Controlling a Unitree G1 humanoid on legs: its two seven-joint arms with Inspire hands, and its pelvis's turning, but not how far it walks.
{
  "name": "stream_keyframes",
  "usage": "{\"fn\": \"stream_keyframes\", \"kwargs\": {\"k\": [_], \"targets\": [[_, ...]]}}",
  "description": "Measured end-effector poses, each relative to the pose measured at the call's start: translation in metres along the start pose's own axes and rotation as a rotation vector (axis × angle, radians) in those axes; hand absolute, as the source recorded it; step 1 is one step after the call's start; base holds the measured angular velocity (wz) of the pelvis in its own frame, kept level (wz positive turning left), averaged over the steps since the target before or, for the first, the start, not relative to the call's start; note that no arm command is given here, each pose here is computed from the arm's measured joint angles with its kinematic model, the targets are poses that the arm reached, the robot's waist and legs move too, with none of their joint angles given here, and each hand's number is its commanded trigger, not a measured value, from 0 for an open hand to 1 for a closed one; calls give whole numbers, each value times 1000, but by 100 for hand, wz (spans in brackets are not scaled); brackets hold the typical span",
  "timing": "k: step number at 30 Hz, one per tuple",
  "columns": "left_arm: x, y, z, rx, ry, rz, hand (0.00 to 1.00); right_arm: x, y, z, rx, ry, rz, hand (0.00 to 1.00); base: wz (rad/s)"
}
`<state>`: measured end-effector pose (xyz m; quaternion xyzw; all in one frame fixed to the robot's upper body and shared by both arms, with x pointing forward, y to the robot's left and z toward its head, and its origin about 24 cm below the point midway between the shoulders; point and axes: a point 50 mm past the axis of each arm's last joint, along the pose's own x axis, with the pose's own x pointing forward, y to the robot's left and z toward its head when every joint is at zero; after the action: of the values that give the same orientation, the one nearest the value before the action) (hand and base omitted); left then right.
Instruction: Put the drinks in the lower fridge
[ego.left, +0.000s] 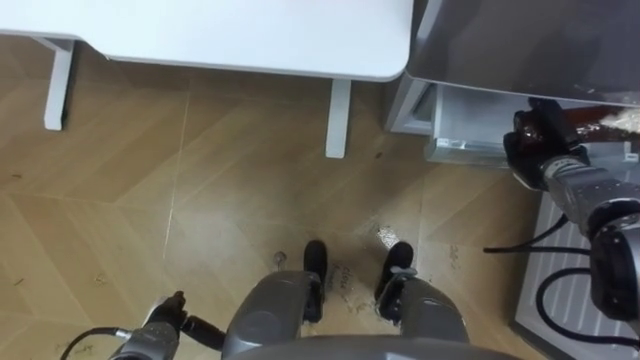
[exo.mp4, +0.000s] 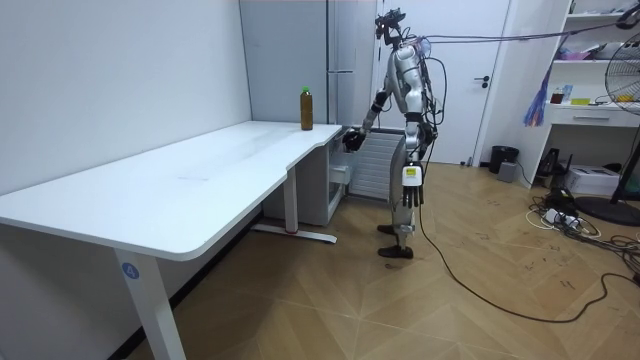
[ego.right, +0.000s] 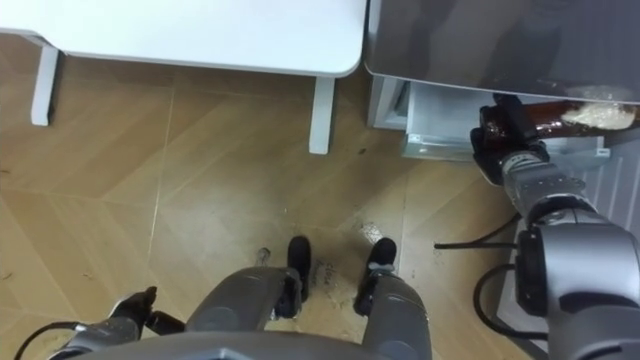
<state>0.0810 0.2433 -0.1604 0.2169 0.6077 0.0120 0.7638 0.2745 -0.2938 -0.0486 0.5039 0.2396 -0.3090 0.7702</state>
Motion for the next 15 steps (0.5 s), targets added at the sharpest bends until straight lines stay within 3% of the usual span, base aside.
{"fn": "stream_keyframes", "kwargs": {"k": [15], "targets": [[0,-1,2,-1,-16,-23,0,0,5,3,4,-24,22,100,0]]}}
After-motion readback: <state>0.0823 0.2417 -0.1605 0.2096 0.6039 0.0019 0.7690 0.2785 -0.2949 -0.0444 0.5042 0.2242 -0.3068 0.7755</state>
